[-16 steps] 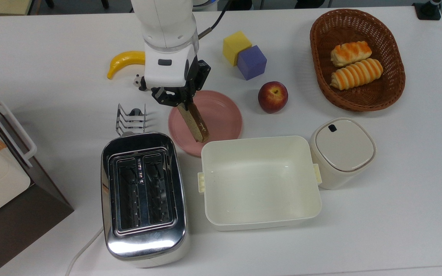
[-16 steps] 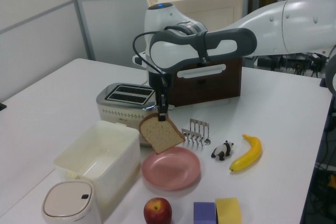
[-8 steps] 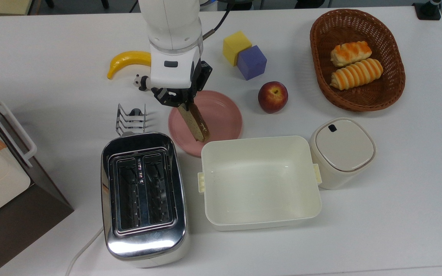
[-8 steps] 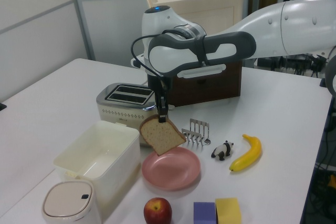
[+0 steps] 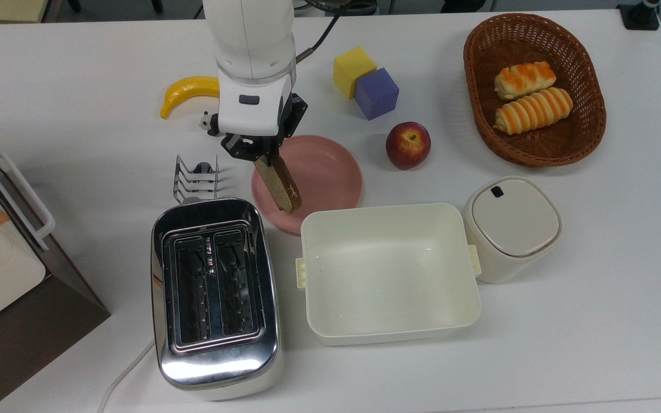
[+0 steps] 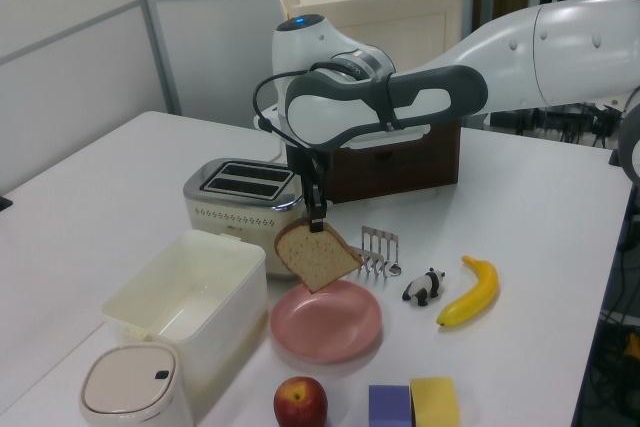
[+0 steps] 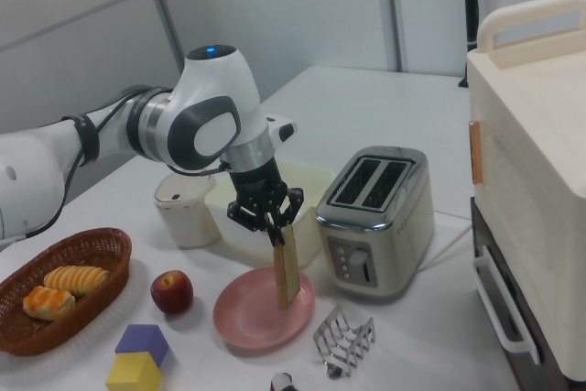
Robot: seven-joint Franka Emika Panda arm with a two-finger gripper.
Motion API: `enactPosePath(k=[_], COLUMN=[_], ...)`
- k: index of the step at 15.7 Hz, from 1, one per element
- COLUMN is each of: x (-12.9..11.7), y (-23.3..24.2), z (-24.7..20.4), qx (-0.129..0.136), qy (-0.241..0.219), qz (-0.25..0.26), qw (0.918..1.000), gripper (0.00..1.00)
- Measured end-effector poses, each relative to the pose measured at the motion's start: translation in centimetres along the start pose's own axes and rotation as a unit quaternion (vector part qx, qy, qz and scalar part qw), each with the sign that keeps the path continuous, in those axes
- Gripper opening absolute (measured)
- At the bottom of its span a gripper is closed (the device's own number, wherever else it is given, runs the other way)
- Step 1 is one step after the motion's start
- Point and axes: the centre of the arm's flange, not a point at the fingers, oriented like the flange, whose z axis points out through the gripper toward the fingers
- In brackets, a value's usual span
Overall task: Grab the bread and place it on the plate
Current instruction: 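Carry the toast over the pink plate and lower it down, then open the gripper to release the toast flat on the plate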
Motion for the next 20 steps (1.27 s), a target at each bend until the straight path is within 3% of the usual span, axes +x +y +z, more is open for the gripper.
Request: enactPosePath(k=[1, 2, 6, 10, 17, 20], x=[0.0, 0.0, 0.2, 0.6, 1.1, 0.9], y=[0.0, 0.0, -0.1, -0.6, -1.1, -0.9], z=[0.0, 0.1, 0.7, 1.0, 0.8, -1.4], qx=[0.000, 0.000, 0.001, -0.024, -0.035, -0.045], qy=[0.000, -0.001, -0.006, -0.026, -0.031, -0.017], qz=[0.001, 0.004, 0.034, 0.056, 0.064, 0.077], qw=[1.0000, 1.0000, 0.9994, 0.9978, 0.9968, 0.9959], gripper=[0.11, 0.19, 0.61, 1.00, 1.00, 1.00])
